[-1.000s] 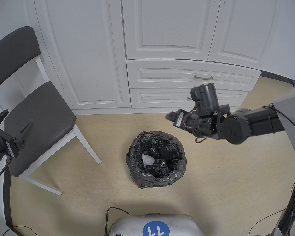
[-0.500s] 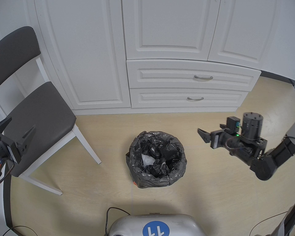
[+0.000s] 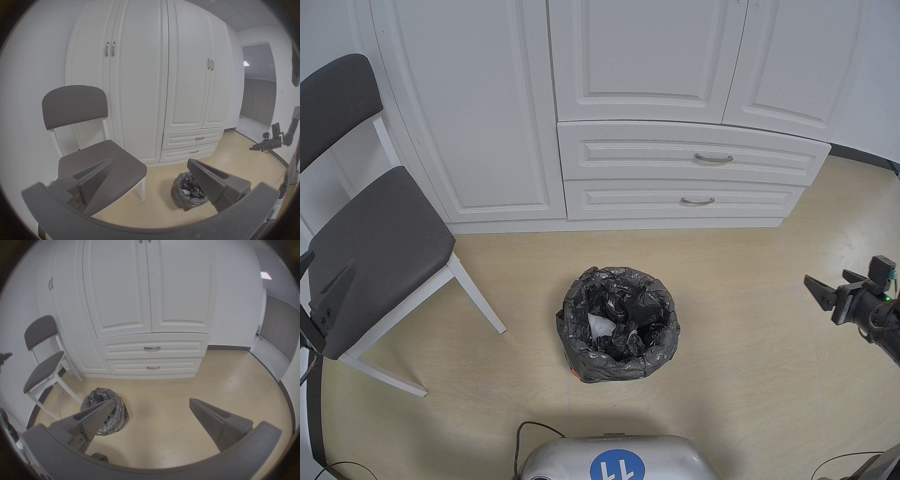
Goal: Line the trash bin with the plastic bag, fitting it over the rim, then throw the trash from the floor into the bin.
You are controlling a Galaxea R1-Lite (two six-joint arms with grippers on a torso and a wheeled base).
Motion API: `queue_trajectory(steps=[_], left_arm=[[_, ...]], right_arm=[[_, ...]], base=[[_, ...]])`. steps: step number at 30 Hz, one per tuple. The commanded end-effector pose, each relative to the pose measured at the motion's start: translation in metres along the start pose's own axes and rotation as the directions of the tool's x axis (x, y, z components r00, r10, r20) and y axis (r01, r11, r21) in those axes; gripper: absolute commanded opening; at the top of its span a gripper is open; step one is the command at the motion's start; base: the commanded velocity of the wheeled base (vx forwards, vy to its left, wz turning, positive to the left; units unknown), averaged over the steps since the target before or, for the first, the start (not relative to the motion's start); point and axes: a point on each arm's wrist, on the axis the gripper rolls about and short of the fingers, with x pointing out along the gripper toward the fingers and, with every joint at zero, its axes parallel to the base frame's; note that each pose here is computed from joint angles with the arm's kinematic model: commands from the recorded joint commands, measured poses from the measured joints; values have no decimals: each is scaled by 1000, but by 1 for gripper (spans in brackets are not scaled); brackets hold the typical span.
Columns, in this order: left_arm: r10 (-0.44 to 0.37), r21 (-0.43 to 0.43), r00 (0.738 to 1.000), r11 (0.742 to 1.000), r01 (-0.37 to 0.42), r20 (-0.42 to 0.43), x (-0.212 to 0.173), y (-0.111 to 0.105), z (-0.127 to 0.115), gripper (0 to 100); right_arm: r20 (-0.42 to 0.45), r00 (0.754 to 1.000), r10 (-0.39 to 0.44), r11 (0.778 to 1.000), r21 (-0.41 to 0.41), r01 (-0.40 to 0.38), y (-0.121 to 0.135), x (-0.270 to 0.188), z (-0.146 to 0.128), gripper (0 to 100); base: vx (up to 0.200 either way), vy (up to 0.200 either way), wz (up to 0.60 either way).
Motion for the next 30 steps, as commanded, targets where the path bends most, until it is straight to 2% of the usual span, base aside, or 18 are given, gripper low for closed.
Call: queue_trajectory(steps=[1,4,5,6,7,9,11,13,16,18,21,22,25,26,27,29,30], left_arm=[[-26,-106,986,993,44,163,-66,-2,-5,100],[-23,-106,984,994,42,178,-76,-3,-8,100],[-17,-105,981,994,38,193,-86,-3,-12,100],[-17,-105,981,994,38,195,-87,-3,-13,100],[2,-108,980,994,20,200,-98,-3,-19,100],[25,-108,979,994,-3,202,-106,-3,-25,100],[49,-104,981,994,-30,188,-114,-3,-33,100],[68,-93,983,994,-53,171,-121,-4,-47,100],[120,-68,988,991,-114,102,-119,-6,-77,100],[154,-56,985,987,-150,79,-119,-8,-97,100],[157,-27,987,987,-157,11,-113,-7,-129,100],[160,-17,987,987,-160,-6,-112,-7,-132,100],[163,-12,984,986,-164,-67,-113,-7,-138,100],[163,-16,984,986,-164,-68,-113,-7,-139,100],[158,-18,983,987,-160,-91,-113,-7,-141,100],[158,-13,983,987,-160,-94,-113,-8,-141,100],[150,1,983,989,-151,-104,-113,-8,-142,100]], right_arm=[[337,939,-71,986,166,15,-7,-175,-15,100],[382,921,-77,986,166,14,-7,-194,-30,100],[414,907,-80,986,165,11,-6,-209,-44,100],[415,906,-80,986,165,11,-6,-210,-45,100],[425,901,-84,987,161,16,-5,-221,-61,100],[386,916,-113,983,176,47,-5,-220,-68,100],[376,909,-178,972,212,103,-7,-219,-70,100],[349,914,-210,964,233,132,-8,-214,-77,100],[298,929,-217,962,228,152,-9,-204,-92,100],[291,931,-219,961,228,155,-10,-197,-102,100],[304,930,-207,964,227,140,-10,-191,-110,100],[296,933,-204,964,225,140,-10,-191,-111,100],[273,947,-172,973,195,120,-10,-190,-114,100],[272,947,-169,974,190,119,-9,-190,-114,100],[253,955,-157,982,145,123,-9,-189,-116,100],[247,956,-156,983,134,126,-9,-189,-116,100],[213,967,-139,990,55,130,-9,-188,-119,100]], base=[[0,0,0],[0,0,0],[0,0,0],[0,0,0],[0,0,0],[0,0,0],[0,0,0],[0,0,0],[0,0,0],[0,0,0],[0,0,0],[0,0,0],[0,0,0],[0,0,0],[0,0,0],[0,0,0],[0,0,0]])
